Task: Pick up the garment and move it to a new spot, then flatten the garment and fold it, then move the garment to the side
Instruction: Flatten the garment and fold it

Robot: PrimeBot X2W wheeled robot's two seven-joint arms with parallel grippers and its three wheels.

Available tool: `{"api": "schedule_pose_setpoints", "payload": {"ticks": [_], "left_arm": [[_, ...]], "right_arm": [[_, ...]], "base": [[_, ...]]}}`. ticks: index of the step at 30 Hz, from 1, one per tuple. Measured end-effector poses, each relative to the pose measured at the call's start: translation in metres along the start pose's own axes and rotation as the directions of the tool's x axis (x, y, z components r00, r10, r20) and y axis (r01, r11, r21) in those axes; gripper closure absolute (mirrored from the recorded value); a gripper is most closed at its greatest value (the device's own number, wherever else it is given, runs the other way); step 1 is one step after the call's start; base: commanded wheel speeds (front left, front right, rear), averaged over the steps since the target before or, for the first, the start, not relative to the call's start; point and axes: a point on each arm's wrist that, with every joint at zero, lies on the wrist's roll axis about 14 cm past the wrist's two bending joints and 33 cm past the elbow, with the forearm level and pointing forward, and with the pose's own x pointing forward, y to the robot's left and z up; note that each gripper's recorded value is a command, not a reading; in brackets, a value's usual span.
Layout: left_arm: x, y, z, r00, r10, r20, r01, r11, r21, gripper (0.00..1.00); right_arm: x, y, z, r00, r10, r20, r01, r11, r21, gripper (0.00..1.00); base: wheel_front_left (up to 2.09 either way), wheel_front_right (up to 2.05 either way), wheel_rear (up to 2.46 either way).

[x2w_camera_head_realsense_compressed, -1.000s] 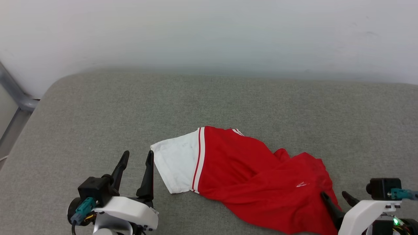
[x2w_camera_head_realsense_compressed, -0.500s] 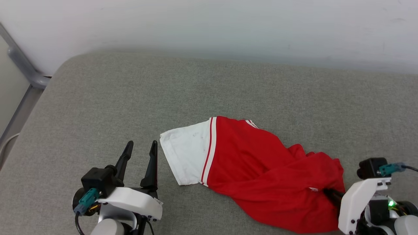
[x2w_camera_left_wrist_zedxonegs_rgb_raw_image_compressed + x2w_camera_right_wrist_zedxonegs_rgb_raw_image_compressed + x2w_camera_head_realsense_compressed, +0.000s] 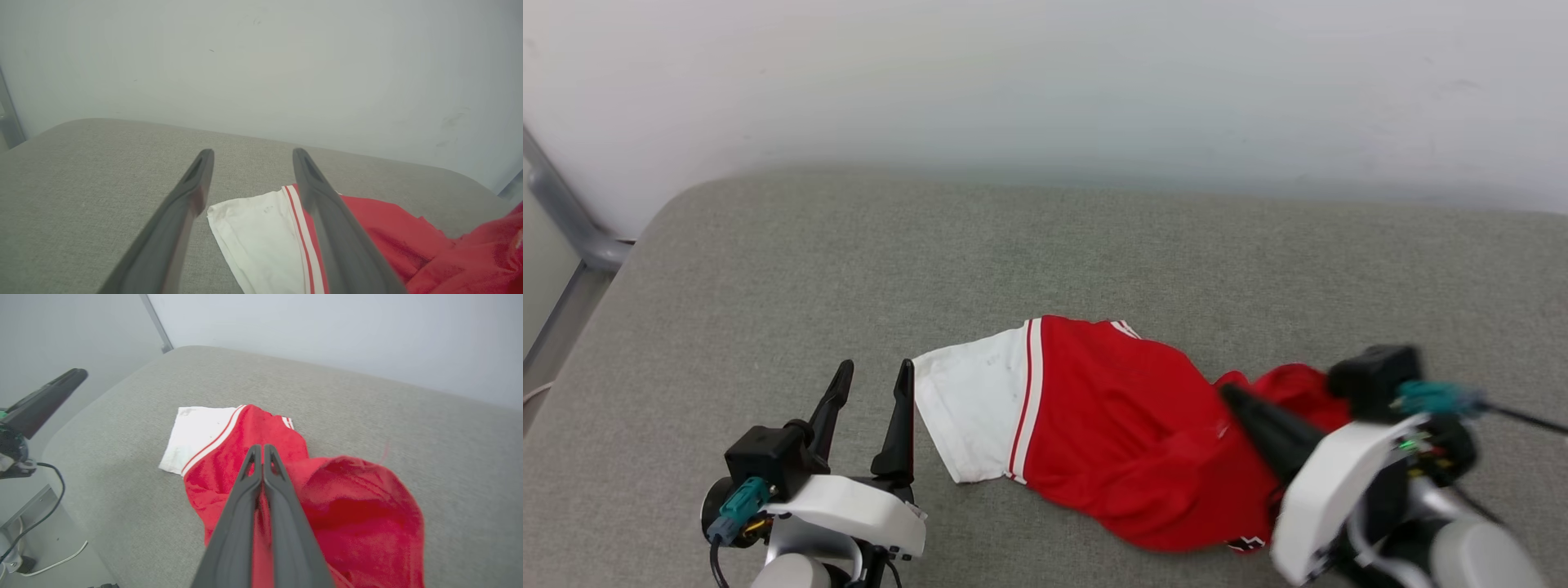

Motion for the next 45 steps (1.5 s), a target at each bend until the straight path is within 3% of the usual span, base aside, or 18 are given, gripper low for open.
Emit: {"api": "schedule_pose_setpoints", "payload": {"ticks": [4,8,11,16,17,18,19,24,27,31,32,33,37,41,45], "left_arm": [[-0.001,-0.006,0.001,1.0,-0.018,-0.001,0.018,1.0,-0.003,0.0],[-0.002,-0.009,0.003,1.0,-0.028,0.001,0.028,1.0,-0.006,0.0],[-0.003,-0.01,0.002,1.0,-0.029,-0.003,0.029,1.0,-0.008,0.0],[-0.006,-0.006,0.001,1.0,-0.018,-0.011,0.017,1.0,-0.014,0.0],[-0.007,-0.005,-0.001,1.0,-0.014,-0.016,0.014,1.0,-0.015,0.0],[-0.008,-0.004,-0.002,1.0,-0.011,-0.02,0.011,1.0,-0.015,0.0],[-0.009,-0.004,-0.003,1.0,-0.01,-0.022,0.009,1.0,-0.015,0.0],[-0.011,-0.003,-0.002,1.0,-0.007,-0.021,0.007,1.0,-0.019,0.0],[-0.012,-0.004,-0.002,1.0,-0.009,-0.02,0.009,1.0,-0.019,0.0],[-0.013,-0.005,0.0,1.0,-0.013,-0.016,0.013,1.0,-0.014,0.0],[-0.013,-0.006,0.003,1.0,-0.016,-0.008,0.016,1.0,-0.01,0.0],[-0.013,-0.006,0.003,1.0,-0.016,-0.008,0.016,1.0,-0.009,0.0],[-0.013,-0.004,0.003,1.0,-0.011,-0.008,0.011,1.0,-0.006,0.0],[-0.012,-0.002,0.0,1.0,-0.003,-0.016,0.003,1.0,-0.006,0.0],[-0.011,0.001,-0.002,1.0,0.005,-0.021,-0.005,1.0,-0.005,0.0]], "right_arm": [[-0.005,0.068,-0.019,0.981,0.185,-0.055,-0.185,0.983,0.011,1.0],[-0.017,0.132,-0.066,0.912,0.367,-0.184,-0.349,0.929,0.121,1.0],[-0.027,0.162,-0.101,0.852,0.45,-0.268,-0.399,0.889,0.223,1.0],[-0.033,0.171,-0.149,0.799,0.464,-0.383,-0.369,0.881,0.297,1.0],[-0.032,0.169,-0.153,0.801,0.459,-0.385,-0.361,0.883,0.301,0.68],[-0.03,0.168,-0.152,0.811,0.456,-0.368,-0.355,0.882,0.311,0.15],[-0.027,0.167,-0.149,0.826,0.447,-0.342,-0.352,0.885,0.305,0.0],[-0.009,0.167,-0.095,0.902,0.421,-0.095,-0.387,0.887,0.253,0.0],[-0.007,0.163,-0.057,0.915,0.395,0.082,-0.403,0.892,0.203,0.0],[-0.01,0.15,-0.019,0.907,0.342,0.245,-0.387,0.907,0.166,0.0],[-0.008,0.094,-0.003,0.937,0.178,0.3,-0.233,0.959,0.159,0.0],[-0.008,0.08,-0.004,0.946,0.137,0.293,-0.191,0.968,0.164,0.0],[-0.01,0.022,-0.017,0.971,-0.031,0.238,-0.019,0.979,0.203,0.0],[-0.016,-0.038,-0.049,0.979,-0.18,0.09,0.154,0.958,0.242,0.0],[-0.015,-0.071,-0.073,0.972,-0.225,-0.063,0.233,0.941,0.247,0.0]], "base": [[0.0,0.0,0.0],[0.0,0.0,0.0],[0.0,0.0,0.0],[0.0,0.0,0.0],[0.0,0.0,0.0],[0.0,0.0,0.0],[0.0,0.0,0.0],[0.0,0.0,0.0],[0.0,0.0,0.0],[0.0,0.0,0.0],[0.0,0.0,0.0],[0.0,0.0,0.0],[0.0,0.0,0.0],[0.0,0.0,0.0],[0.0,0.0,0.0]]}}
